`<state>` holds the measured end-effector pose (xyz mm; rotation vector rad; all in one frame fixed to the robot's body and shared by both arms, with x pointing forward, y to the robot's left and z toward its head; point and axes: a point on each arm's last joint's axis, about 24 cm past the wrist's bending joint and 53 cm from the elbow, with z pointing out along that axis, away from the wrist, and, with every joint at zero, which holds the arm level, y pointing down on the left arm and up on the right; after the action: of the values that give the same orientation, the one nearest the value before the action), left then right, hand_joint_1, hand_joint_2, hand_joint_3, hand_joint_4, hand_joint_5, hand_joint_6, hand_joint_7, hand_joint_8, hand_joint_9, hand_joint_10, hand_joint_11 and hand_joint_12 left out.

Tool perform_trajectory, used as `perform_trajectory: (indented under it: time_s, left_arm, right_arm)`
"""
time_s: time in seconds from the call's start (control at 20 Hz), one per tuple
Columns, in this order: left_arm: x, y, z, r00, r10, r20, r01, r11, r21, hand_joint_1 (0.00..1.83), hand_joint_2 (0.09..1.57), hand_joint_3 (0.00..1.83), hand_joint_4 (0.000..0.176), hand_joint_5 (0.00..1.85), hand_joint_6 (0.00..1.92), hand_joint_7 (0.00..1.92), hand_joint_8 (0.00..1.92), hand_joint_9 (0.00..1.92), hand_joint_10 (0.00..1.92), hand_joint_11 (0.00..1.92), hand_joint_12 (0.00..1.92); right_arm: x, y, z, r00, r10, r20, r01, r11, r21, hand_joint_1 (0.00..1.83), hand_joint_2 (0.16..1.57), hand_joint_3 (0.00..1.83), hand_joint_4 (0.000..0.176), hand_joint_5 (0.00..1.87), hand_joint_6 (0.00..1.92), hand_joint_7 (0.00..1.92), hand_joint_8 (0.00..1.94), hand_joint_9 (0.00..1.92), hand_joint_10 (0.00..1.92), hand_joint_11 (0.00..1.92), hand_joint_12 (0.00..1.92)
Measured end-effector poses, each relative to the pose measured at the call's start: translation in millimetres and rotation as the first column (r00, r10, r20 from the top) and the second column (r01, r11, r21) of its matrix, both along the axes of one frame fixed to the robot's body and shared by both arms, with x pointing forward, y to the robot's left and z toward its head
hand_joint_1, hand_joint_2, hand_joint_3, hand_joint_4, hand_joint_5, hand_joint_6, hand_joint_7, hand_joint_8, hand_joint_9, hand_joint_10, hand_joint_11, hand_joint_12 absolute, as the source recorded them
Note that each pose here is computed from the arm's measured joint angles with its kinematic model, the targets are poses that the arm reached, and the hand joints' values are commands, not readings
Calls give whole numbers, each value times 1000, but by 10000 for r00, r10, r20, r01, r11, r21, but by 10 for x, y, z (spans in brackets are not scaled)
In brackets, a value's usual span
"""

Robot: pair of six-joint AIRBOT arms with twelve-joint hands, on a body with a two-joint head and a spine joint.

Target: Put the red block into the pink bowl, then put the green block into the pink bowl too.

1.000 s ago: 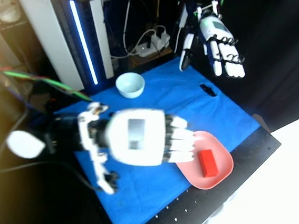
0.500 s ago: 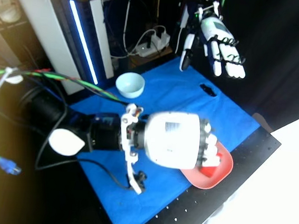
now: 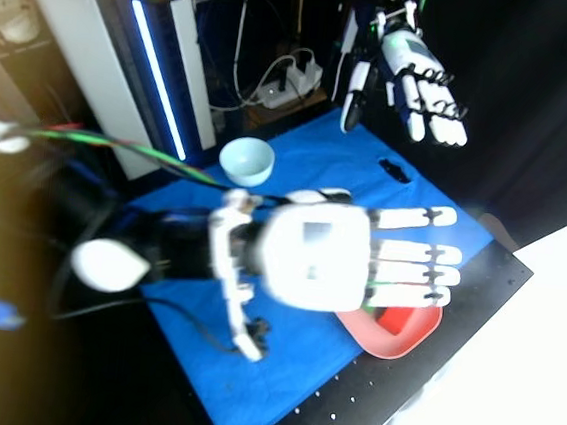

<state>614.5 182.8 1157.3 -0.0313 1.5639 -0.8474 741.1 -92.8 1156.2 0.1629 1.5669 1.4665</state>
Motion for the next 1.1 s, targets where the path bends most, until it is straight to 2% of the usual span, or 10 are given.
perform_trajectory:
  time_s: [0.1, 0.2, 0.4, 0.5, 0.6, 0.7, 0.85, 0.9, 0.95, 1.1]
  left_arm:
    - [-46, 3, 24, 10000, -36, 62, 36, 10000, -4, 881, 915, 7, 126, 49, 0, 0, 0, 0, 0, 0, 0]
    - [-87, 3, 47, 9999, -61, 103, 62, 10000, -41, 872, 910, 4, 127, 35, 1, 0, 0, 0, 0, 0, 0]
    - [-140, 52, 41, 10000, 81, 58, -79, 9995, -307, 810, 896, 0, 139, 15, 2, 0, 0, 0, 0, 0, 0]
    - [-202, 49, 27, 10000, -36, 27, 37, 9990, -455, 812, 876, 0, 136, 26, 6, 0, 0, 0, 0, 0, 0]
    - [-256, 80, 25, 10000, -46, 16, 47, 9975, -709, 794, 860, 0, 172, 28, 5, 0, 0, 0, 0, 0, 0]
    - [-306, 151, -4, 9998, 124, -141, -136, 9960, -879, 750, 863, 0, 171, 20, 1, 0, 0, 0, 0, 0, 0]
    - [-342, 222, 75, 9997, 240, 43, -234, 9943, -1039, 692, 836, 0, 0, 12, 2, 0, 0, 0, 0, 15, 7]
    - [-347, 237, 119, 9995, 247, 206, -224, 9941, -1061, 678, 859, 0, 0, 2, 0, 0, 0, 0, 0, 28, 13]
    - [-346, 251, 159, 9990, 297, 326, -256, 9926, -1189, 798, 865, 0, 157, 15, 5, 0, 0, 0, 0, 0, 0]
    - [-366, 250, 211, 9986, 270, 450, -208, 9909, -1334, 790, 848, 0, 175, 22, 6, 0, 0, 0, 0, 0, 0]
  right_arm:
    - [-177, -213, -178, 9990, -42, -443, 50, 9998, 178, 824, 845, 0, 140, 265, 0, 216, 1, 162, 2, 0, 457]
    - [-345, -383, -250, 9975, -84, -705, 136, 9972, 742, 806, 855, 4, 89, 260, 3, 178, 4, 118, 3, 0, 388]
    - [-730, -881, -367, 9913, -542, -1202, 767, 9787, 1907, 810, 813, 0, 108, 298, 0, 264, 1, 230, 2, 0, 604]
    - [-867, -1121, -372, 9866, -908, -1354, 1208, 9648, 2337, 884, 836, 5, 104, 256, 4, 178, 12, 77, 20, 0, 121]
    - [-970, -1290, -383, 9813, -1198, -1508, 1548, 9564, 2475, 875, 873, 18, 94, 238, 2, 164, 8, 58, 17, 46, 86]
    - [-1073, -1392, -436, 9737, -1396, -1798, 1826, 9507, 2506, 879, 883, 3, 77, 254, 5, 168, 2, 101, 4, 91, 109]
    - [-1187, -1432, -328, 9781, -1321, -1606, 1715, 9492, 2639, 887, 879, 0, 83, 219, 0, 148, 0, 93, 0, 91, 112]
    - [-1208, -1451, -290, 9795, -1355, -1489, 1714, 9493, 2637, 904, 872, 0, 83, 214, 0, 150, 2, 96, 1, 89, 112]
    - [-1216, -1463, -244, 9814, -1375, -1341, 1695, 9485, 2675, 894, 863, 0, 86, 220, 3, 156, 4, 100, 3, 86, 113]
    - [-1214, -1475, -227, 9814, -1420, -1291, 1727, 9468, 2717, 886, 860, 0, 77, 217, 1, 153, 2, 101, 3, 97, 120]
